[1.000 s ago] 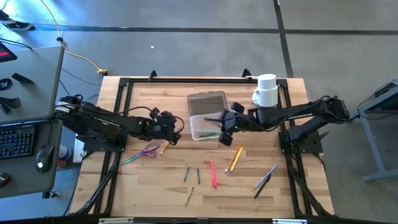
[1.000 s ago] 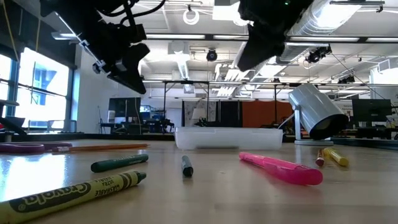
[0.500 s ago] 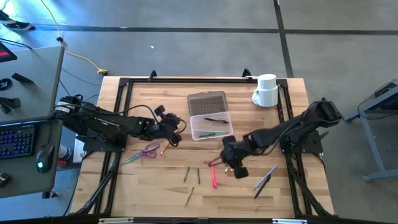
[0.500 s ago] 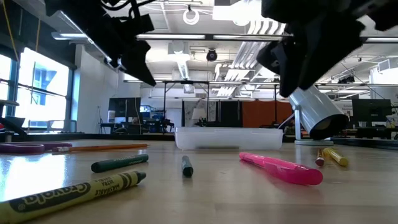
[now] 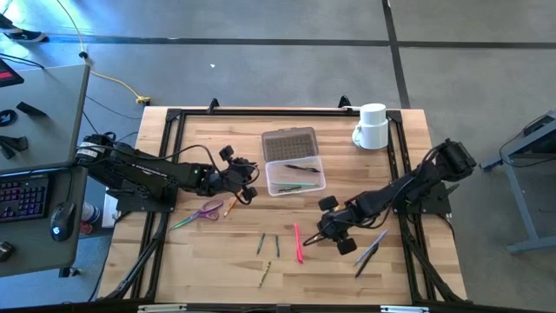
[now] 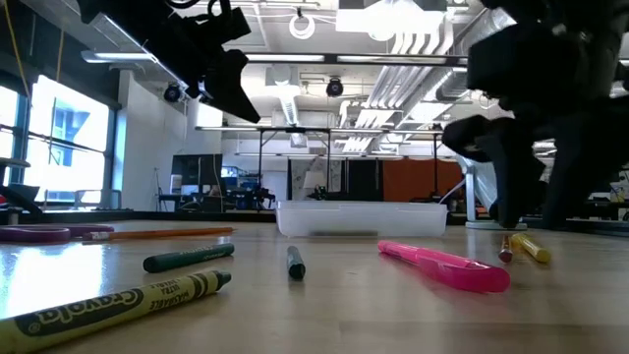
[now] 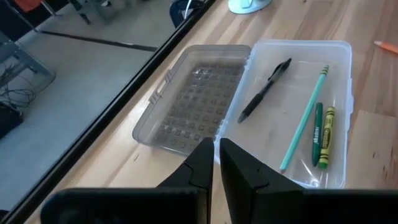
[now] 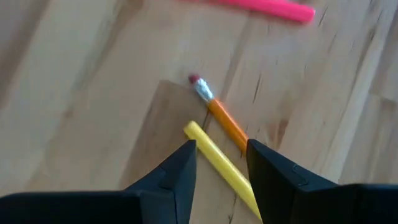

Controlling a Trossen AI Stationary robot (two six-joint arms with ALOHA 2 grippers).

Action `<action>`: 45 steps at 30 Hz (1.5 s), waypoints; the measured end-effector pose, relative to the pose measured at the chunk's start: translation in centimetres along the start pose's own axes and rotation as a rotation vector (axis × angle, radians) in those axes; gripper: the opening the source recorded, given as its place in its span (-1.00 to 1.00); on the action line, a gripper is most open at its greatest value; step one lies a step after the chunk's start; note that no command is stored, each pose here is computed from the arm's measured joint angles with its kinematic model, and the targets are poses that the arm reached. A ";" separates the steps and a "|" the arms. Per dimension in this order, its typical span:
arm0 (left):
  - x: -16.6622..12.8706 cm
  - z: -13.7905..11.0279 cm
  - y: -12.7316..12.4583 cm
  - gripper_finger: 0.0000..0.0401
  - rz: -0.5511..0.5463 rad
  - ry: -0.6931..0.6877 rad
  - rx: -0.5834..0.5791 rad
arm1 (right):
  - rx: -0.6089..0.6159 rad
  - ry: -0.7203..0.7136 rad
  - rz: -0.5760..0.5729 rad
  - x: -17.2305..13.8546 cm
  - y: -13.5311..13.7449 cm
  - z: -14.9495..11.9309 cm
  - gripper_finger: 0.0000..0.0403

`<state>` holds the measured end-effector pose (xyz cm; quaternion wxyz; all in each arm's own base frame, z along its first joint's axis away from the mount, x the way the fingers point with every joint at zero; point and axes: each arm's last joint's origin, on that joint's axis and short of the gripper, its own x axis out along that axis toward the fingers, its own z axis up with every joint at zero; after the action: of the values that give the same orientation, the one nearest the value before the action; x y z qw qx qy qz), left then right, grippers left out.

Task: Pick & place school supplies into a supply box
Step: Put the right orange pencil into the gray supply box

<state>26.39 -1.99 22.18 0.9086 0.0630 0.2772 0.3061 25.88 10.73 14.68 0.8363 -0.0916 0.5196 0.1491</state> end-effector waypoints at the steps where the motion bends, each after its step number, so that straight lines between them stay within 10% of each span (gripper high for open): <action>1: 0.0 0.0 0.0 -0.69 0.001 0.000 -0.001 | -0.006 -0.005 -0.005 0.2 0.0 -0.3 -0.37; 19: 0.0 0.0 0.0 -0.69 -0.002 0.001 -0.113 | -0.134 -0.154 -0.068 2.6 -0.6 -4.8 -0.37; 45: 0.0 -0.1 -0.1 -0.69 -0.028 0.016 -0.155 | 0.203 -0.307 -0.162 2.9 -6.0 -5.5 -0.40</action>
<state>26.36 -2.06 22.09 0.9127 -0.0136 0.2606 0.3145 24.56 3.88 9.62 0.9199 -0.0247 0.3892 0.0405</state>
